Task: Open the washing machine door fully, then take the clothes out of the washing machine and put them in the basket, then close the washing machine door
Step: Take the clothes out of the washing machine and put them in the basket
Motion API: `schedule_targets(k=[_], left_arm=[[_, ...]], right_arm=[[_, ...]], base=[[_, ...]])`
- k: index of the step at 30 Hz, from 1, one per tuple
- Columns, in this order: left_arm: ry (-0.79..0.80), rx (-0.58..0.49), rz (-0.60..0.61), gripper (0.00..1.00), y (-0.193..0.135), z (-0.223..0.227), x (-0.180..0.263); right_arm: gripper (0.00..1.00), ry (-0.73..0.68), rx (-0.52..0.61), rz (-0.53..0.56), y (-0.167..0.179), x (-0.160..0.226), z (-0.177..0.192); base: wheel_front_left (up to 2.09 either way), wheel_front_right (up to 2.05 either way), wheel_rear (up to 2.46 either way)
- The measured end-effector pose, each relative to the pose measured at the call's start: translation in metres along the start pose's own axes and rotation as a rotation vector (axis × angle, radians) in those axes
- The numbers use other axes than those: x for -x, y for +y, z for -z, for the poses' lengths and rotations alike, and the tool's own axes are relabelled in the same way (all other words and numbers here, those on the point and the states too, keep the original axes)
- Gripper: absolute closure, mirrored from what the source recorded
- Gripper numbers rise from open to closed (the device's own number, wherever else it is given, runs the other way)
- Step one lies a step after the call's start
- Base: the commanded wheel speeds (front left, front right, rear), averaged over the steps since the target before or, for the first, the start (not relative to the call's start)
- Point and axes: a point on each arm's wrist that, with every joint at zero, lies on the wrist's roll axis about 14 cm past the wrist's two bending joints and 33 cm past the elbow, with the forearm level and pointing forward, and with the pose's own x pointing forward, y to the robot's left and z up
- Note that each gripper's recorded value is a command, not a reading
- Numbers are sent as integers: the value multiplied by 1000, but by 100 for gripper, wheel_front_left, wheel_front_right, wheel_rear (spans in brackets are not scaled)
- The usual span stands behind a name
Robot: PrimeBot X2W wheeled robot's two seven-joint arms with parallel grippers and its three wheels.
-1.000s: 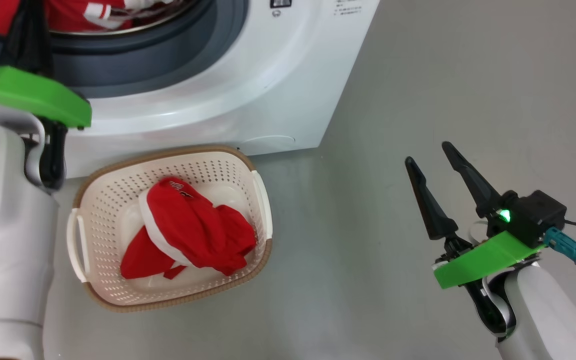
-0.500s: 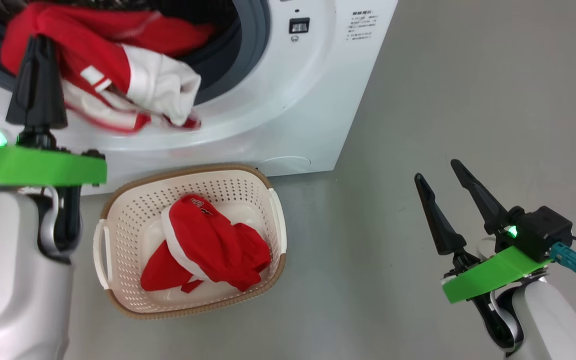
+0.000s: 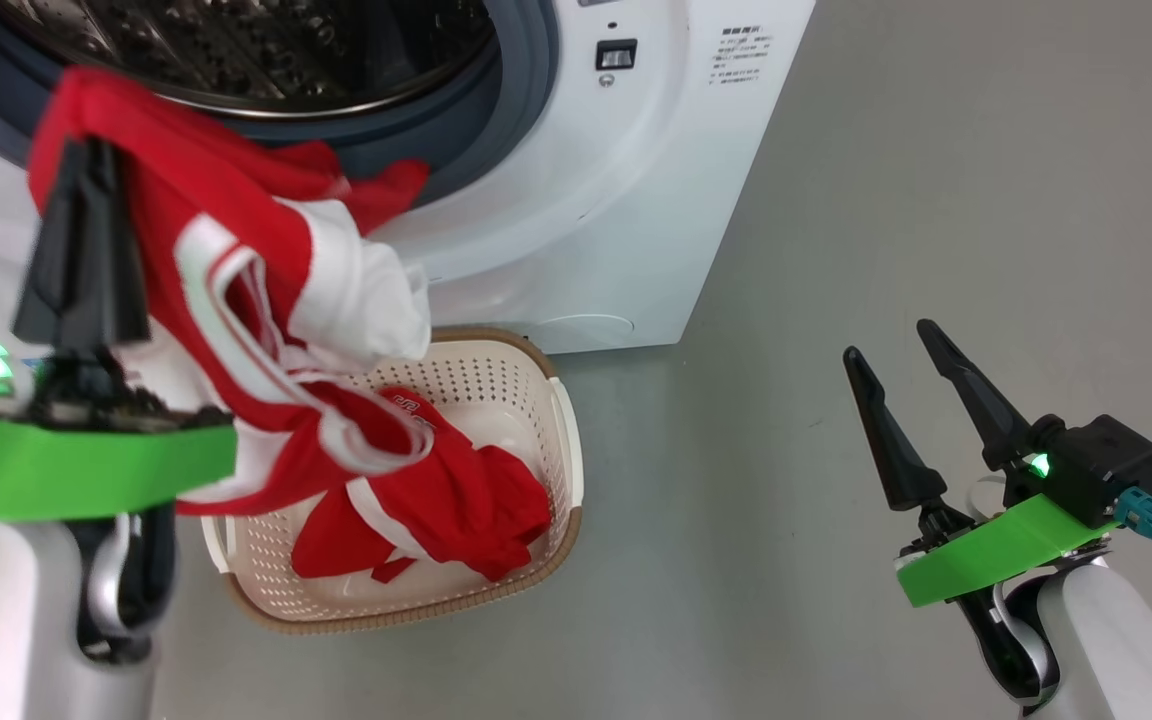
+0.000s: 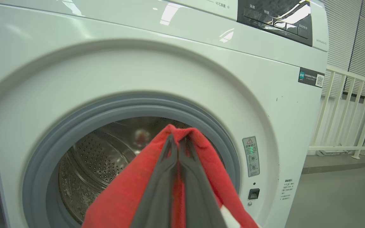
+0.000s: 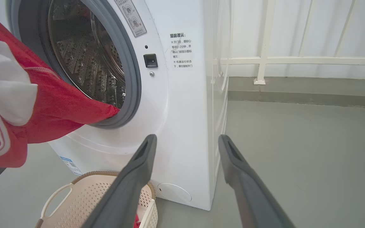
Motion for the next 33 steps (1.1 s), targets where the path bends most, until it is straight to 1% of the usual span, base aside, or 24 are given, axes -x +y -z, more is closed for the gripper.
schedule_targets(k=[4, 7, 13, 15, 16, 19, 24, 29, 33], left_arm=[[86, 18, -5, 100, -1, 27, 13], [177, 36, -6, 100, -2, 59, 24], [373, 79, -38, 100, 4, 135, 52], [453, 86, -52, 100, 8, 162, 67], [534, 94, -59, 100, 10, 189, 83], [634, 99, -67, 100, 12, 222, 101], [758, 100, -71, 100, 17, 262, 115], [830, 73, -72, 100, 26, 287, 118], [925, 63, -74, 100, 30, 311, 138]], right_arm=[[0, 9, -1, 2, -1, 0, 4], [0, 17, -4, 5, -2, -1, 8], [0, 38, -19, 15, -3, -4, 19], [0, 47, -20, 21, -5, -4, 23], [0, 53, -22, 27, -7, -4, 26], [0, 53, -23, 34, -8, -8, 27], [0, 70, -29, 49, -13, -8, 35], [0, 67, -32, 50, -13, -17, 38], [0, 82, -33, 54, -15, -18, 45]], base=[[0, 0, 0], [0, 0, 0], [0, 0, 0], [0, 0, 0], [0, 0, 0], [0, 0, 0], [0, 0, 0], [0, 0, 0], [0, 0, 0]])
